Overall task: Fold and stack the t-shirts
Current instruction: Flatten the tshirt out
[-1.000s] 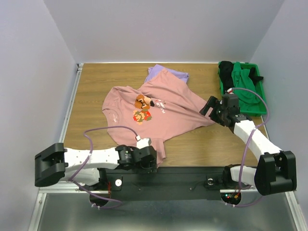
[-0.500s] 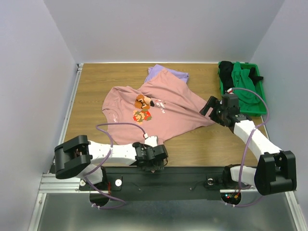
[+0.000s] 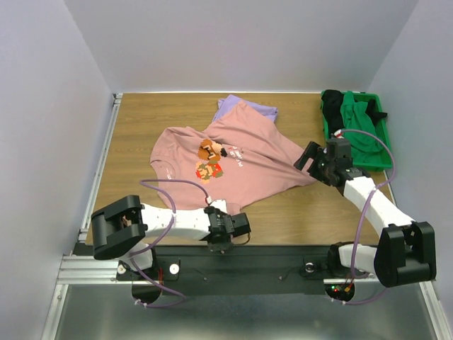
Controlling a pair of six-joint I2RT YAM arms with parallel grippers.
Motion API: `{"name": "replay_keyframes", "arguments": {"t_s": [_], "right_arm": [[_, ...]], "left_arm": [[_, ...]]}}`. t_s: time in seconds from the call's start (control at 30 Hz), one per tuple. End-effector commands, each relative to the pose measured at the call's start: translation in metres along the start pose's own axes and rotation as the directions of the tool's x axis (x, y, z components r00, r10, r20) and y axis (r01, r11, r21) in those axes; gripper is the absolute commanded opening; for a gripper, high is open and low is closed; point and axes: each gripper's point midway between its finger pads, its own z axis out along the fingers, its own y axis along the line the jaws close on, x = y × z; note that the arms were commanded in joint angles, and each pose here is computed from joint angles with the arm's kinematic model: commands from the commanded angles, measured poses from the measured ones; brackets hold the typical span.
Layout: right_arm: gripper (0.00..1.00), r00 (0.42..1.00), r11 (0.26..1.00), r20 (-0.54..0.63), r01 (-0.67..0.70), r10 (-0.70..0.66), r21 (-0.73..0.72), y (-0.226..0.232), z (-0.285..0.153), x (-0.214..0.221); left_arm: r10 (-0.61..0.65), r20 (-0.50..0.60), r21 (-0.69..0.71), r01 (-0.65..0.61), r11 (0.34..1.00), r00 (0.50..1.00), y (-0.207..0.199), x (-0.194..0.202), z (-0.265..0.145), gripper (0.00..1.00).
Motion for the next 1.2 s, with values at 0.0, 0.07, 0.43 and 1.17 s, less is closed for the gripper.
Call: {"name": "replay_keyframes", "arguments": {"t_s": [0.0, 0.07, 0.43, 1.17], "right_arm": [[1.0, 1.0, 1.0, 0.02, 0.007, -0.007, 0.005, -0.002, -0.002, -0.002], [1.0, 1.0, 1.0, 0.023, 0.005, -0.005, 0.002, -0.002, -0.004, -0.001], [1.0, 0.996, 0.985, 0.083, -0.041, 0.027, 0.167, -0.038, -0.018, 0.0], [0.9, 0.991, 0.99, -0.134, 0.038, -0.019, 0.134, -0.015, 0.016, 0.063]], "left_arm": [[-0.099, 0.235, -0.12, 0.13, 0.984, 0.967, 0.038, -0.062, -0.004, 0.01], [-0.112, 0.257, -0.125, 0.148, 0.981, 0.96, 0.045, -0.071, -0.008, 0.0], [-0.371, 0.584, -0.046, 0.486, 0.873, 0.722, 0.123, -0.188, -0.079, 0.0], [-0.449, 0.609, 0.041, 0.539, 0.841, 0.654, 0.162, -0.218, -0.078, 0.0]]}}
